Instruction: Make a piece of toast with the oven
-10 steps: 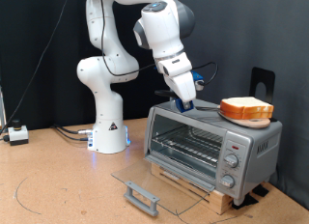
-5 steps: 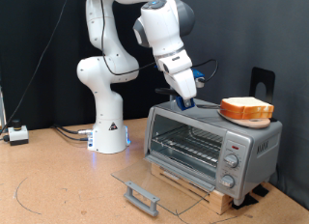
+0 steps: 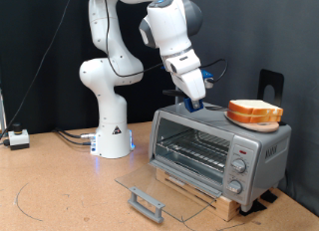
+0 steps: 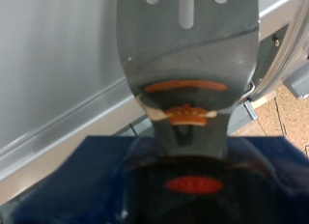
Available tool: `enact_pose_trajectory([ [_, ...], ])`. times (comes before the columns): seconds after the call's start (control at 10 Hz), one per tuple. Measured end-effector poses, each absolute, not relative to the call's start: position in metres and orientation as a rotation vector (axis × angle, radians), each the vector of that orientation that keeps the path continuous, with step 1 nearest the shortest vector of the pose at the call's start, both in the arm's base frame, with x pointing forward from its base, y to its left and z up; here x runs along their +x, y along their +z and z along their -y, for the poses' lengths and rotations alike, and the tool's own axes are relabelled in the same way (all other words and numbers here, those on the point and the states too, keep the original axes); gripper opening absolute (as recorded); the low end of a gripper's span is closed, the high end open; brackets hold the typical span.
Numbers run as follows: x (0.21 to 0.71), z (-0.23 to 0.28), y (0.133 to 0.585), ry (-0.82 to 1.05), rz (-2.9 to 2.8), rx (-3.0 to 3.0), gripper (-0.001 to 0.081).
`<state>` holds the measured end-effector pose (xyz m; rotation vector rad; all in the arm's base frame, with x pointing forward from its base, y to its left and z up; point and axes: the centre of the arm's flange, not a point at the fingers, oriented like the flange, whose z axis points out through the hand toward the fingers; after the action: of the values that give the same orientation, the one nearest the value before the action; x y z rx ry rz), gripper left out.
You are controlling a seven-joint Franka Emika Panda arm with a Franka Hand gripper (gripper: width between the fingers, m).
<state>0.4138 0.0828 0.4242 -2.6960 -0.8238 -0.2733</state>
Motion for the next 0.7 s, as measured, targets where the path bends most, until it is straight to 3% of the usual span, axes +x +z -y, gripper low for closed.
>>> enact_pose_trajectory([
  [0.7,0.406,-0.134,0.421,-0.280,0.830,-2.659,0.0395],
])
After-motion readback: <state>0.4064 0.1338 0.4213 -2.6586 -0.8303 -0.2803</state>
